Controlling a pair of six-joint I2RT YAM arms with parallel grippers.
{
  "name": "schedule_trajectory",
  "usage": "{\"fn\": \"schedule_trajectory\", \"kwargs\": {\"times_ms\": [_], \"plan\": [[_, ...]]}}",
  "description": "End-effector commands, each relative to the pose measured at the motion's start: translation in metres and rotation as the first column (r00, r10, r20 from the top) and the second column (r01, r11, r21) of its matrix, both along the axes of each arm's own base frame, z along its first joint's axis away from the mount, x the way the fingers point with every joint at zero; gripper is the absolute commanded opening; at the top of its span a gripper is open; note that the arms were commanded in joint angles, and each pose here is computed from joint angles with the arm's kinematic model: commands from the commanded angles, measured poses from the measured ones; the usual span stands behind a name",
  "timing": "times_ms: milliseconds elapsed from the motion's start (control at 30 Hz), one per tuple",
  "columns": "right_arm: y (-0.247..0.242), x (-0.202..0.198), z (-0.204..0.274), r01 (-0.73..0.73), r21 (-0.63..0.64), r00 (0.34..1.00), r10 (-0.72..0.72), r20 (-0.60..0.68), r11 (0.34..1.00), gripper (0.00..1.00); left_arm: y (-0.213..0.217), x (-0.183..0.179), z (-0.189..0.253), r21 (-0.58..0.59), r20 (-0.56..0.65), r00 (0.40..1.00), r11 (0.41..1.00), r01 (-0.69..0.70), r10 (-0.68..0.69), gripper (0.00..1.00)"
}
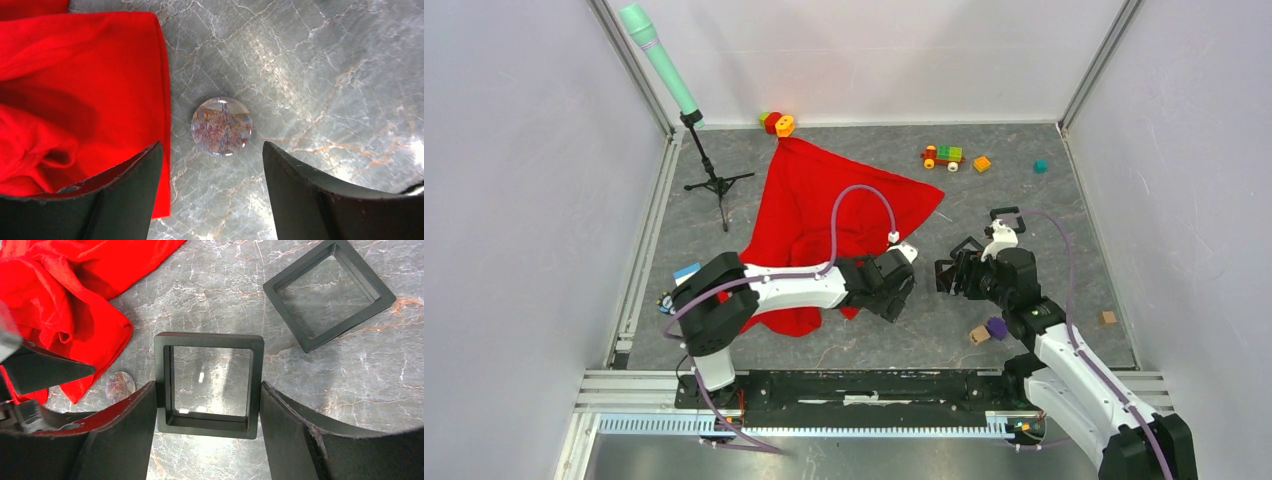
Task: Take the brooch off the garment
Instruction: Pick up the brooch from the center of the board.
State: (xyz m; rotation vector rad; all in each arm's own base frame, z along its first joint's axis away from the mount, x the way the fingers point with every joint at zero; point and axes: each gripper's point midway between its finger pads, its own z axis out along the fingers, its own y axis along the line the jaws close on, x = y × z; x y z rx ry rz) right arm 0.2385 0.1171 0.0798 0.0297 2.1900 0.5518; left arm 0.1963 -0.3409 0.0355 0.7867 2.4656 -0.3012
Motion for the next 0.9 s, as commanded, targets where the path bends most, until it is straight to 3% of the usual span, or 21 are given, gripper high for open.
{"fn": "schedule_trajectory", "kwargs": {"times_ms": [0, 100, 367, 600, 867], "plan": [[-0.002, 0.001, 0.006, -0.009, -0.014, 0.999, 0.009, 0.035, 1.000, 0.66, -0.006, 0.013, -0.001, 0.058, 0.034, 0.999, 0.998, 0.013, -0.014, 0.75], [-0.001, 0.002, 0.006, -0.018, -0.010, 0.999, 0.018, 0.031, 1.000, 0.66, -0.006, 0.016, -0.010, 0.081, 0.005, 1.000, 0.997, -0.010, 0.010, 0.68], [0.002, 0.003, 0.006, -0.031, 0.000, 0.999, 0.031, 0.034, 1.000, 0.66, 0.000, 0.011, -0.026, 0.133, -0.057, 0.998, 0.991, -0.022, 0.030, 0.67], [0.006, 0.003, 0.005, -0.048, 0.013, 0.998, 0.048, 0.029, 0.999, 0.66, 0.001, 0.011, -0.029, 0.138, -0.079, 0.996, 0.990, -0.020, 0.031, 0.37], [0.006, 0.003, 0.003, -0.047, 0.012, 0.999, 0.047, 0.024, 0.999, 0.66, 0.006, 0.017, 0.010, 0.090, -0.027, 0.998, 0.995, -0.049, 0.052, 0.34]]}}
